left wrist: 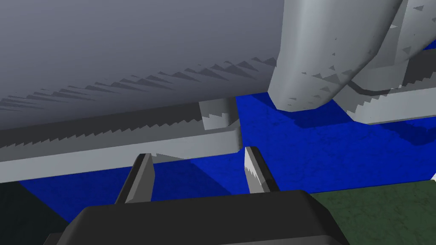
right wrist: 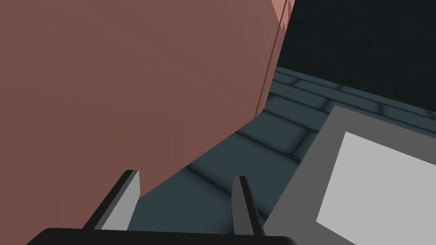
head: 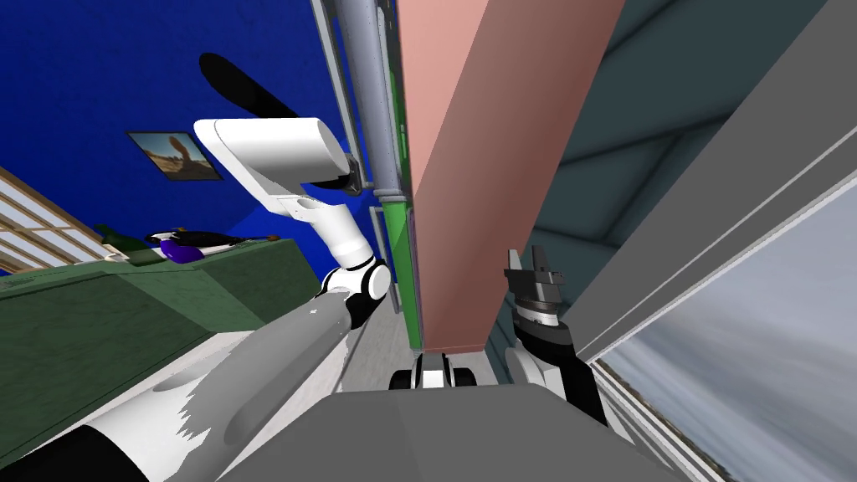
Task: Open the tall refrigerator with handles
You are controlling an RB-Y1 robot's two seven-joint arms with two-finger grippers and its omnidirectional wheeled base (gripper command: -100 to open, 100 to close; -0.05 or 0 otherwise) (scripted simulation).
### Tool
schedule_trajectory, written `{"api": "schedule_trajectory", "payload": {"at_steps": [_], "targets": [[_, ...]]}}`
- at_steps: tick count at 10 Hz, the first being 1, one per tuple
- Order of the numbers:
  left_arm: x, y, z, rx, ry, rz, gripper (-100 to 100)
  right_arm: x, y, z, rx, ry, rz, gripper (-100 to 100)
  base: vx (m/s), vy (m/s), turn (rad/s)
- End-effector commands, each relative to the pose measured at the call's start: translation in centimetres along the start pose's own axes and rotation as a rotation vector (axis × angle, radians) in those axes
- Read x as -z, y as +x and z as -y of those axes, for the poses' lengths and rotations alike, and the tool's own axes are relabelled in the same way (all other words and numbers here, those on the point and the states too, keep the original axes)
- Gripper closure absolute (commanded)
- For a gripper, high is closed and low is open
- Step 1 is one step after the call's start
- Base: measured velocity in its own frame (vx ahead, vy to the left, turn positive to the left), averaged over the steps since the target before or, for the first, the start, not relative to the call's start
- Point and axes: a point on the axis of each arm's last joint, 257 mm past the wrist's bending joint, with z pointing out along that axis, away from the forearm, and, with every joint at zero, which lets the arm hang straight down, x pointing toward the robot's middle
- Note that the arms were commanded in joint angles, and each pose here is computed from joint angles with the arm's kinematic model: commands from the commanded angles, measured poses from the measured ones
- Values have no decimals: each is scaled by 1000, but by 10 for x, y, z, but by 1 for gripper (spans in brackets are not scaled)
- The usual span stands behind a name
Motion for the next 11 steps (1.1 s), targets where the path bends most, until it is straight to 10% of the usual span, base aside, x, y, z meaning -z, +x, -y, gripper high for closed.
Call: {"api": "schedule_trajectory", "payload": {"at_steps": [1, 11], "targets": [[1, 13, 7, 4, 17, -43, 100, 0, 0, 0, 0, 0, 0, 0, 68, 306, -83], [9, 69, 17, 24, 40, -238, 100, 0, 0, 0, 0, 0, 0, 0, 56, 324, -73]]}}
